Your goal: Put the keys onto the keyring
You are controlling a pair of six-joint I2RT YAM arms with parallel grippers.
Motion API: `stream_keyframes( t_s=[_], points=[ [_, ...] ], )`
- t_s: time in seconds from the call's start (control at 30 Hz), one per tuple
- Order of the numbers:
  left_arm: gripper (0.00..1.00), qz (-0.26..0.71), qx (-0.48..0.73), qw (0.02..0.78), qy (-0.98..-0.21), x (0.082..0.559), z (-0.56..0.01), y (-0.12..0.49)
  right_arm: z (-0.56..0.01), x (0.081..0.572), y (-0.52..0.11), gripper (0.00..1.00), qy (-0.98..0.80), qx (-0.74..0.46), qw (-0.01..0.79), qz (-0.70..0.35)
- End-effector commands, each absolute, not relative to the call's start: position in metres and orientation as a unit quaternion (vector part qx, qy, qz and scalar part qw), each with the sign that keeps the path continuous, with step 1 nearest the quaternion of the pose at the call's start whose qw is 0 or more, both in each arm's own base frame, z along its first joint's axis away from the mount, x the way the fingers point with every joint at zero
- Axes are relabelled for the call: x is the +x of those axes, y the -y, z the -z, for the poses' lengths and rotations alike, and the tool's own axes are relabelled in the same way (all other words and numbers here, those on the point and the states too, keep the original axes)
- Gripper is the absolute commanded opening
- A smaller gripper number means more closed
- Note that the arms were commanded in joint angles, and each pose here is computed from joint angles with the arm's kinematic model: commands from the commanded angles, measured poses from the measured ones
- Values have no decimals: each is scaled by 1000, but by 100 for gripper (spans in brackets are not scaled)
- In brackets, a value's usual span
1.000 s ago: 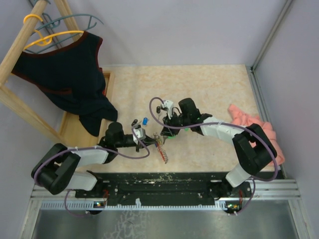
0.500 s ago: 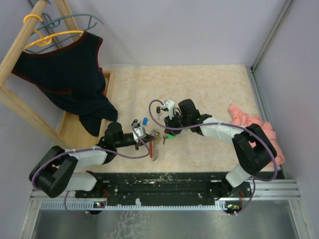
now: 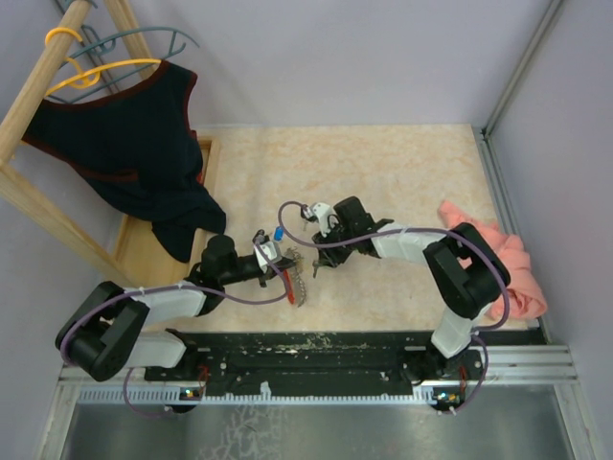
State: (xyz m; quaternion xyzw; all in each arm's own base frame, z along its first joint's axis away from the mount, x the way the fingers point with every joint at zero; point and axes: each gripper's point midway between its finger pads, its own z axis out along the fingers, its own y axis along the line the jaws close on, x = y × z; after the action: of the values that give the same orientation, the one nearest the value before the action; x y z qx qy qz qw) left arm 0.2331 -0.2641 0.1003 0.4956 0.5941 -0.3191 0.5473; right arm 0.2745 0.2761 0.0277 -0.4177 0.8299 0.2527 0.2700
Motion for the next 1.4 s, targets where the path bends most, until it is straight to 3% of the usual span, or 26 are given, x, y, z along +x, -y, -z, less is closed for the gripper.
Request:
stream_keyframes(
  t_s=[0.0,0.73,1.03,1.1,1.37],
  points=[
    [2,314,498,561,-582,237,-110,267,-40,288,-289,31,-825,-417,279,-259],
    [2,323,503,551,-582,236,-108,270,-35,279,-296,20,-827,-434,222,-279],
    [2,326,505,549,-580,235,-107,271,-34,276,-292,4,-827,-441,217,-273],
    [2,330,507,550,-576,233,-109,272,-38,275,-290,0,-824,-445,223,-270],
    [1,342,510,564,-553,227,-121,274,-86,265,-290,0,-744,-522,321,-266]
  ],
)
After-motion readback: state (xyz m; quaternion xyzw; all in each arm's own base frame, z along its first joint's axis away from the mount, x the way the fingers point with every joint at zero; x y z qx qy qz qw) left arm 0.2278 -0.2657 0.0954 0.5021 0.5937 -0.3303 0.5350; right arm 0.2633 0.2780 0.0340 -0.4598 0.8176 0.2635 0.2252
